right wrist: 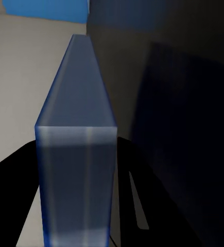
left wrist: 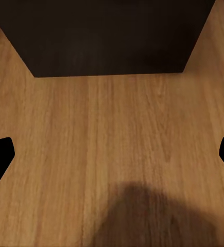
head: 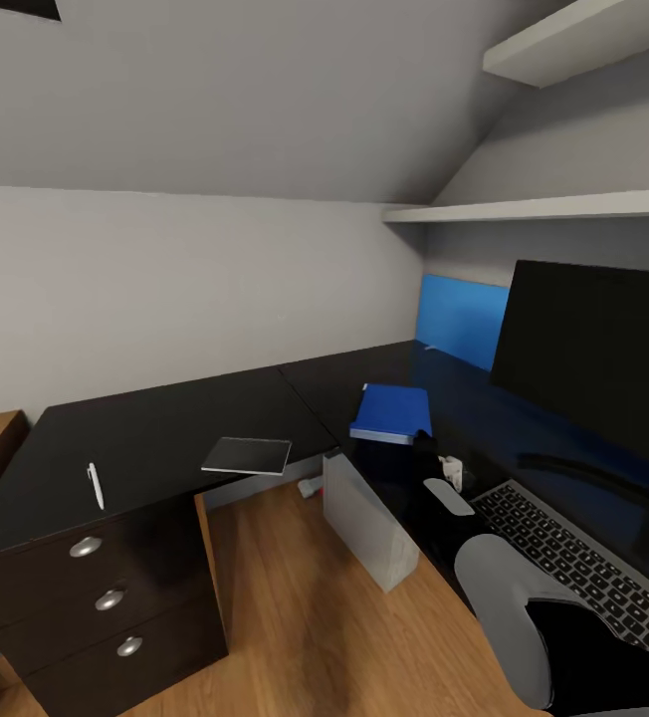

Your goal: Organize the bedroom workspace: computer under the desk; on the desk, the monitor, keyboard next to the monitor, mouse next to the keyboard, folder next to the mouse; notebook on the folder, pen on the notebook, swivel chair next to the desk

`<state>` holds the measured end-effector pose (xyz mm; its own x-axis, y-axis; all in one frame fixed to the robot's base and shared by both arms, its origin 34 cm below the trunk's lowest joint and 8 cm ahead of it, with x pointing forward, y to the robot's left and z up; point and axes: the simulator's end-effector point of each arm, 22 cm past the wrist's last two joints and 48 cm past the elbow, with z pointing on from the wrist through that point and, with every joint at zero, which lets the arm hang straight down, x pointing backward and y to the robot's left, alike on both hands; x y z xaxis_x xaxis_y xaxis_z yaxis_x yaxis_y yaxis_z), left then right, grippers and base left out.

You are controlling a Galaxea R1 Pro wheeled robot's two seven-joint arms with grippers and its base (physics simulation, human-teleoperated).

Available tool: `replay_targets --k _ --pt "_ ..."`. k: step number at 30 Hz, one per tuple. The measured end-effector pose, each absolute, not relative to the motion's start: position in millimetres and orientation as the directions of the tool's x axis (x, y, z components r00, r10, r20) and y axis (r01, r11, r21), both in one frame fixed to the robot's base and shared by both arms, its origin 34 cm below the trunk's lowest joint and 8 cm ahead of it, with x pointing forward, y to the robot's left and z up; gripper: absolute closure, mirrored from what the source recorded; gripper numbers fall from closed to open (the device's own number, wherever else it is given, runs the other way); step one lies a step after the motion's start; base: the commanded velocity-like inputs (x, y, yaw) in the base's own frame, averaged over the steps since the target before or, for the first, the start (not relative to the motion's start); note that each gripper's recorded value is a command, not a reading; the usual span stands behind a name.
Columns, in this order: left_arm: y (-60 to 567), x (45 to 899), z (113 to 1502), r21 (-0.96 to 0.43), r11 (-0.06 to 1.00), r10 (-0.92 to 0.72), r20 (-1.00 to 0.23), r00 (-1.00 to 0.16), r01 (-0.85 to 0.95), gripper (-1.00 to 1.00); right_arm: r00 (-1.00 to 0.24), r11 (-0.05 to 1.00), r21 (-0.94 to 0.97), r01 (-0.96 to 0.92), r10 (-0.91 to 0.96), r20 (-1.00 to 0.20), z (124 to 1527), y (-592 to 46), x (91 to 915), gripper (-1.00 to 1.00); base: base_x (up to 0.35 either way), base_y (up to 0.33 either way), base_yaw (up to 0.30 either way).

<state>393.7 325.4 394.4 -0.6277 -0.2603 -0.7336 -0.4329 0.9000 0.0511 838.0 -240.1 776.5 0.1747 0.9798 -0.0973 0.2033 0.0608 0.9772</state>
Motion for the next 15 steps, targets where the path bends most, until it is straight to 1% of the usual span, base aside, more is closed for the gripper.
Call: replay_targets --k 15 --pt "325.7 393.7 394.5 0.052 0.899 -0.26 -0.734 -0.627 -0.434 -1.0 0.174 0.062 0.978 0.201 0.98 -0.098 777.3 -240.1 838.2 1.0 0.001 0.0 0.0"
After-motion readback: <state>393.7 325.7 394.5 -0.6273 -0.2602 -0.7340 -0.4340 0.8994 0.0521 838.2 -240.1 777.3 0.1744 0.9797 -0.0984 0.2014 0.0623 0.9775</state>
